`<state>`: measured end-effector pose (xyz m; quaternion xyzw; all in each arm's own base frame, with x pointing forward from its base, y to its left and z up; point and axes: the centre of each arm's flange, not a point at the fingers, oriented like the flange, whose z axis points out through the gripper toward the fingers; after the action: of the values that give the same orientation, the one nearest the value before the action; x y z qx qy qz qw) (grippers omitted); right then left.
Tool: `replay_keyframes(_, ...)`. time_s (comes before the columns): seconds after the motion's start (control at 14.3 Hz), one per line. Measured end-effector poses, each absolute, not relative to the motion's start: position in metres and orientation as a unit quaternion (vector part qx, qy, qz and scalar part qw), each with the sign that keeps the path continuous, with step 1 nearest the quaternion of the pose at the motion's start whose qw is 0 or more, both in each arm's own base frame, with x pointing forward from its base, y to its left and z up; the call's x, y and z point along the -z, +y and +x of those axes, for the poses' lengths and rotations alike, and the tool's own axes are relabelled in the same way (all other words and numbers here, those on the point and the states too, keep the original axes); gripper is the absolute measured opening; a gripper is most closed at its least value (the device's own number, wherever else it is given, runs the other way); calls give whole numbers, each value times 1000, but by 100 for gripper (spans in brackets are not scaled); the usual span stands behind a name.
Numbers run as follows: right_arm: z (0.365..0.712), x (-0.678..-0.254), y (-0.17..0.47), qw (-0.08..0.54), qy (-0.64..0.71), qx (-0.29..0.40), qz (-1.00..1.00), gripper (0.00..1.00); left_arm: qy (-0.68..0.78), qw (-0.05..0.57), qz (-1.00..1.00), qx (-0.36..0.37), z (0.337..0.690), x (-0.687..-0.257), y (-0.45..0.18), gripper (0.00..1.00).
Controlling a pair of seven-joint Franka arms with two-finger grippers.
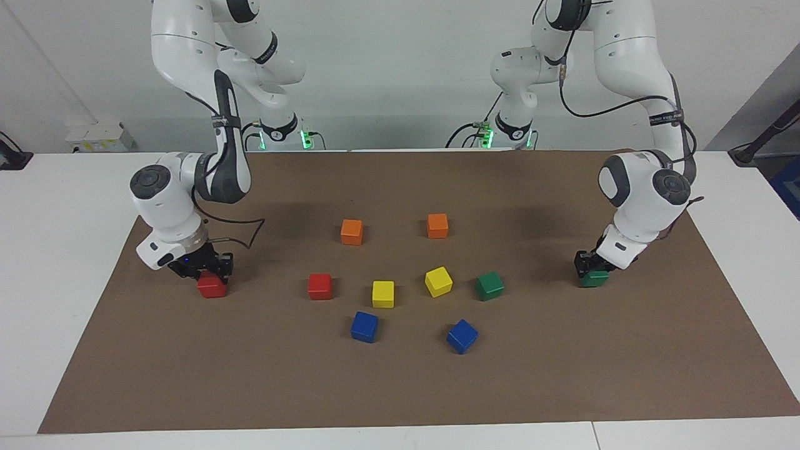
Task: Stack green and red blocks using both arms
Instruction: 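Place the green with the left gripper while the right gripper places red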
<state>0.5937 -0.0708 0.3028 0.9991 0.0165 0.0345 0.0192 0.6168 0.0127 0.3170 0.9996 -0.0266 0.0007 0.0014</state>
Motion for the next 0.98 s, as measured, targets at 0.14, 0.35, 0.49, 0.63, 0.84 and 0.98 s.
replay_keyframes(0.14, 594, -299, -70, 19, 18, -32, 999, 82, -27, 1, 1000, 0, 616, -316, 13, 55)
replay_keyframes(0.35, 597, -304, -66, 18, 21, -32, 999, 100, -26, 1, 1000, 0, 616, -315, 13, 55)
replay_keyframes(0.49, 603, -323, -62, 16, 24, -25, 999, 100, -25, 1, 1000, 0, 615, -314, 14, 55)
replay_keyframes(0.63, 610, -358, -51, 15, 32, -20, 999, 100, -25, 1, 1000, -3, 615, -313, 14, 55)
replay_keyframes(0.84, 617, -411, -31, 14, 47, -27, 998, 100, -24, 1, 1000, -9, 614, -310, 15, 61)
replay_keyframes(0.98, 628, -445, -2, 9, 62, -32, 998, 100, -24, 1, 1000, -11, 614, -310, 16, 84)
